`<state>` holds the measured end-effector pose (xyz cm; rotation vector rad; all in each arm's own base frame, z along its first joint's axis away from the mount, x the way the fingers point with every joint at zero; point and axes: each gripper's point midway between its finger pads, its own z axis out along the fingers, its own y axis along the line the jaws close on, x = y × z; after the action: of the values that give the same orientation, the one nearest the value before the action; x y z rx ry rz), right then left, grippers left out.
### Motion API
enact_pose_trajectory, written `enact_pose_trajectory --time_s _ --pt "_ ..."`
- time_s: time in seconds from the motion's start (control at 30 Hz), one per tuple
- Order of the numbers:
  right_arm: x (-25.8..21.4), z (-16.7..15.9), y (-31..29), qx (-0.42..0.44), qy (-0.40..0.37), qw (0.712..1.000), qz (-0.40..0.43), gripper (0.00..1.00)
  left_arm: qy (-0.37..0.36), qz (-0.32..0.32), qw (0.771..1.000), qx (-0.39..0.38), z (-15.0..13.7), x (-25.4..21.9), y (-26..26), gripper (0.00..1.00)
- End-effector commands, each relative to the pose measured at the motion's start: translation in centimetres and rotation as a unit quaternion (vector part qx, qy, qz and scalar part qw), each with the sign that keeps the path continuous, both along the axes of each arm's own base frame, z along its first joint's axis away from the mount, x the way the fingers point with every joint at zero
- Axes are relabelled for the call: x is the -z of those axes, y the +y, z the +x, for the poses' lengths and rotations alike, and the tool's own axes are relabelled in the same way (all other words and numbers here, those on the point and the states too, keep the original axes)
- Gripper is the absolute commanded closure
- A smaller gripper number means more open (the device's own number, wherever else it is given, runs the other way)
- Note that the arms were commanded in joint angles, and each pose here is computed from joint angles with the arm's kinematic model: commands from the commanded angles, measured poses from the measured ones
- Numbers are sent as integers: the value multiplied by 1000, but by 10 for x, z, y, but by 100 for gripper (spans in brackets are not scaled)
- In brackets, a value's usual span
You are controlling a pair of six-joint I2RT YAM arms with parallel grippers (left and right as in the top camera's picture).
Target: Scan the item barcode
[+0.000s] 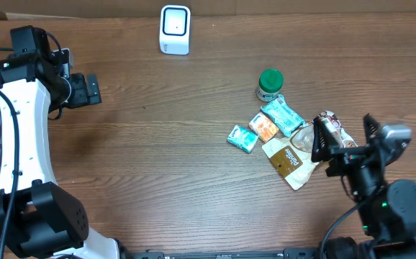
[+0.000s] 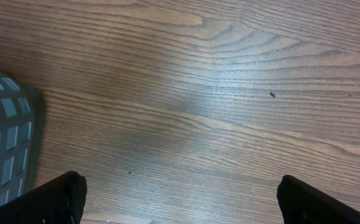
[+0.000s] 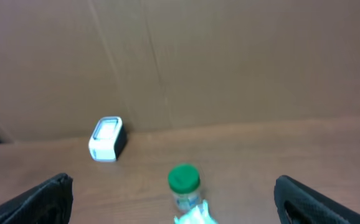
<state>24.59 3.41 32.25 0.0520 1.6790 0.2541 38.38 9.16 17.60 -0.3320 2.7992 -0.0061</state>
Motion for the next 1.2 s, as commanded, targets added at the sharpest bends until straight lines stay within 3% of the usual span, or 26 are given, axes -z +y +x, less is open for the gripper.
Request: enact_pose_trajectory --time_s 0.0,0.27,0.5,1.17 --pt "22 0 -3 9 -42 999 3 0 -8 5 1000 16 4 -5 -3 0" --pt "56 -9 -4 7 -130 991 18 0 -8 5 1000 16 4 -5 -3 0" --pt "78 -12 -2 2 -149 989 22 0 -8 5 1000 16 4 -5 -3 1" --pt "151 -10 36 -75 -41 996 9 0 -8 5 1000 16 4 -5 -3 0"
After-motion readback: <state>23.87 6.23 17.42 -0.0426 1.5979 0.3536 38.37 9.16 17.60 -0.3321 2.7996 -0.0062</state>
